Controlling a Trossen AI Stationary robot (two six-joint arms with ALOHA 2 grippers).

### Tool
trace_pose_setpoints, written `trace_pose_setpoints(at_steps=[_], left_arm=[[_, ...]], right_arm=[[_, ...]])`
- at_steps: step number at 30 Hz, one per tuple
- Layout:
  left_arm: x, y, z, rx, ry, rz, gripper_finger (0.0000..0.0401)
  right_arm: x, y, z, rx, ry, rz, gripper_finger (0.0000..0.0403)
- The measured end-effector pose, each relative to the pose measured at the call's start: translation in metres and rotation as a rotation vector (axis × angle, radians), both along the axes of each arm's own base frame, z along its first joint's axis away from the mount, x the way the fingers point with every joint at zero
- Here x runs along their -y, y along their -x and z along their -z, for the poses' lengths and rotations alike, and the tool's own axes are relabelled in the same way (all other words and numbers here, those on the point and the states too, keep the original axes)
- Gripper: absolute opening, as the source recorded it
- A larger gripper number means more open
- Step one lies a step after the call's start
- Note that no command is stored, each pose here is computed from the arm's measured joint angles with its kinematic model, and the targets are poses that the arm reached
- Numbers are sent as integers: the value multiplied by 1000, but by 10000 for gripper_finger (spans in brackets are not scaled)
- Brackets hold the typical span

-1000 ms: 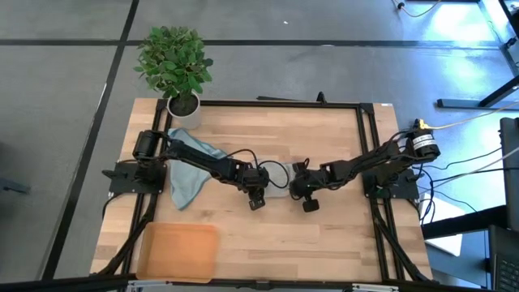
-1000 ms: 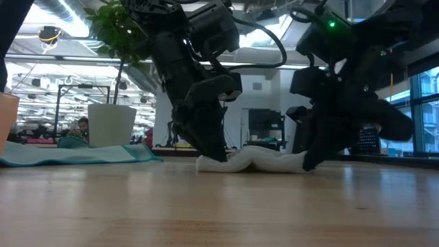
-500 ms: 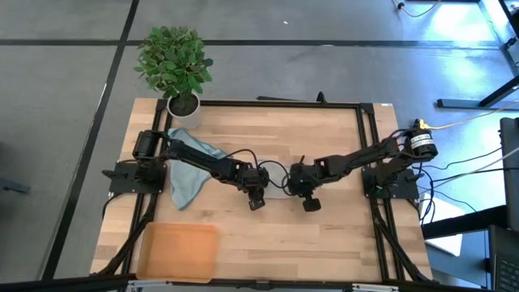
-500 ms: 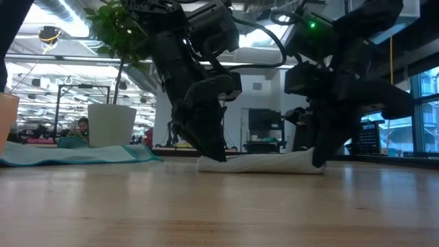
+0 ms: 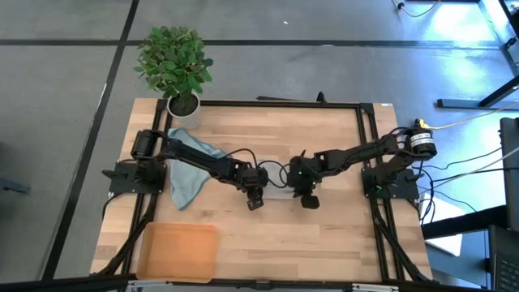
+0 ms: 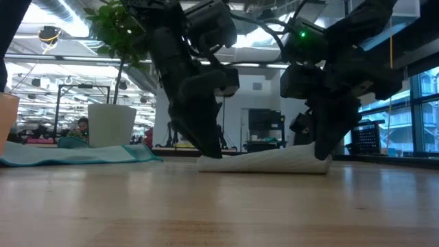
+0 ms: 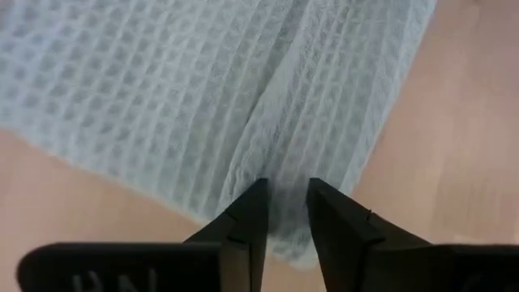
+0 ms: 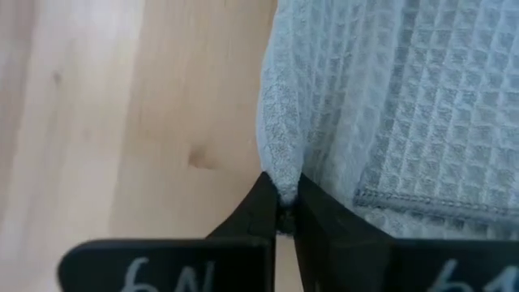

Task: Roll microfiber towels into tight, uniform cylinder then place into a basket
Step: Roll the gray microfiber towel

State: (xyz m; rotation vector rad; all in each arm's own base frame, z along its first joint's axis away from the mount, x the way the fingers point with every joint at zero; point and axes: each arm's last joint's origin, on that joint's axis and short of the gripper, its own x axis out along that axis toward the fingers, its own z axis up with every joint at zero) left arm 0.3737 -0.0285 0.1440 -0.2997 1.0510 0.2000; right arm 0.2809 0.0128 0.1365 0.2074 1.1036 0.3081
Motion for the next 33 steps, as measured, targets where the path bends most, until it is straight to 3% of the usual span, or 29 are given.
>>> trace_pose_setpoints(at_steps=[10,18,28,33], left_arm=[[7,10,-37,75,-125,171,82],[30,10,-34,86,-195,220,82],[38,10,-35,99,-219,224,82],[40,4,-21,101,-224,223,82]], right_arm=[[15,3,0,-43,-143,46,21],[29,4,-1,-58,-246,105,21],[33,3,-2,-49,-249,116,21],[33,3,-2,-48,-250,118,21]])
